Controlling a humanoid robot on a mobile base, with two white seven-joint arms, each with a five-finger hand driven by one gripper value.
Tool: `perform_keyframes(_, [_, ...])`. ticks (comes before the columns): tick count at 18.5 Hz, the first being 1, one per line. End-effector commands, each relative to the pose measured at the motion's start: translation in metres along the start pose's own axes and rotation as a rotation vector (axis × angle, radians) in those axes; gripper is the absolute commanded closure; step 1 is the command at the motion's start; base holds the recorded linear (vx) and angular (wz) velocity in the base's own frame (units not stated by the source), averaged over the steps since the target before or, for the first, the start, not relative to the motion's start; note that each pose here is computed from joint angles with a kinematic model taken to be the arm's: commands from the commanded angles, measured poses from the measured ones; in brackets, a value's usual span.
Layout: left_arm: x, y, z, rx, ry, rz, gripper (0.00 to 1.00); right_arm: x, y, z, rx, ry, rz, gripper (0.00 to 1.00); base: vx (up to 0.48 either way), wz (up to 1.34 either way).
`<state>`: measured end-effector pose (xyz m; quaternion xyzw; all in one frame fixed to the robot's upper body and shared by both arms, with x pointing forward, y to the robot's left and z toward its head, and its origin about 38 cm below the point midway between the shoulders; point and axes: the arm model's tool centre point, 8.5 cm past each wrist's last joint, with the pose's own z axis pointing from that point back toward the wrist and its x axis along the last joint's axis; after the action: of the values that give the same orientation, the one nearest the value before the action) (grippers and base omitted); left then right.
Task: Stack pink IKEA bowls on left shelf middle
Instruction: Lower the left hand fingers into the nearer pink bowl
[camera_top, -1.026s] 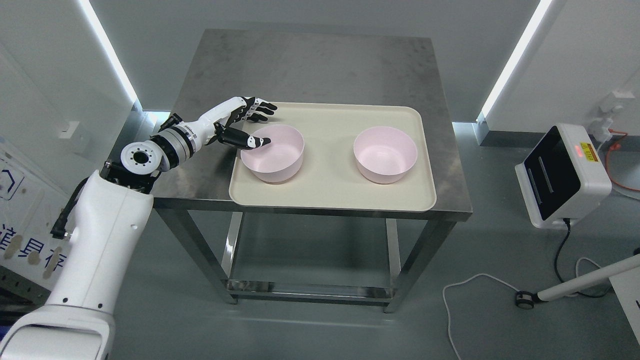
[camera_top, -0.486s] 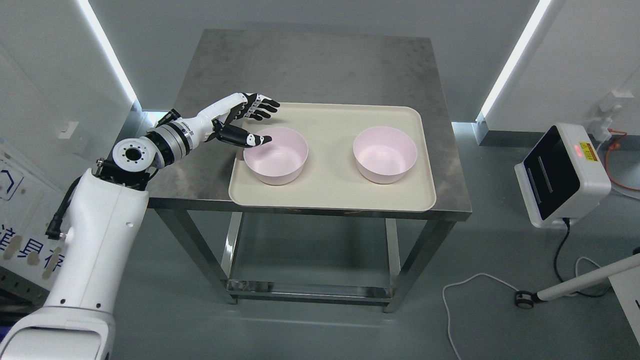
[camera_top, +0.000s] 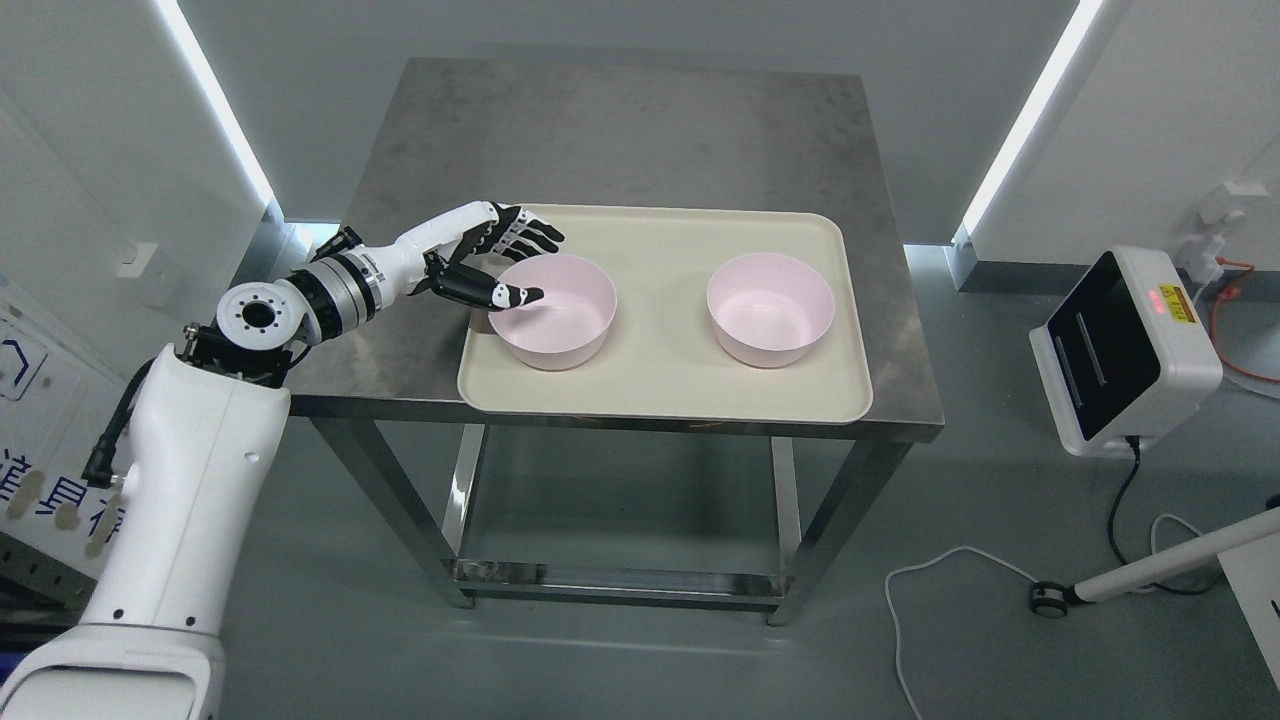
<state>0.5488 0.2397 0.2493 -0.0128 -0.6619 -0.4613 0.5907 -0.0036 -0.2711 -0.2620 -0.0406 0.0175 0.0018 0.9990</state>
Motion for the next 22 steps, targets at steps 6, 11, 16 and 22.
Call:
perform_keyframes(6, [0.004,-0.01,-0.003,-0.027,-0.019,-0.075,0.66,-0.007,-0.011,-0.001,-0.017,-0.004,-0.016,0.0,0.0,0.0])
perform_keyframes(11, [0.001,-0.013,-0.004,-0.034,0.012,-0.108,0.76,-0.007,-0.011,-0.001,-0.017,-0.006,-0.016,0.0,0.0,0.0])
perform_keyframes(16, [0.002,-0.017,-0.007,-0.049,0.01,-0.158,0.89,-0.007,-0.011,-0.001,-0.017,-0.004,-0.016,0.0,0.0,0.0])
perform_keyframes(22, [0.003,-0.016,-0.006,-0.038,-0.005,-0.15,1.0,-0.007,-0.011,-0.001,-0.017,-0.004,-0.018,0.0,0.0,0.0])
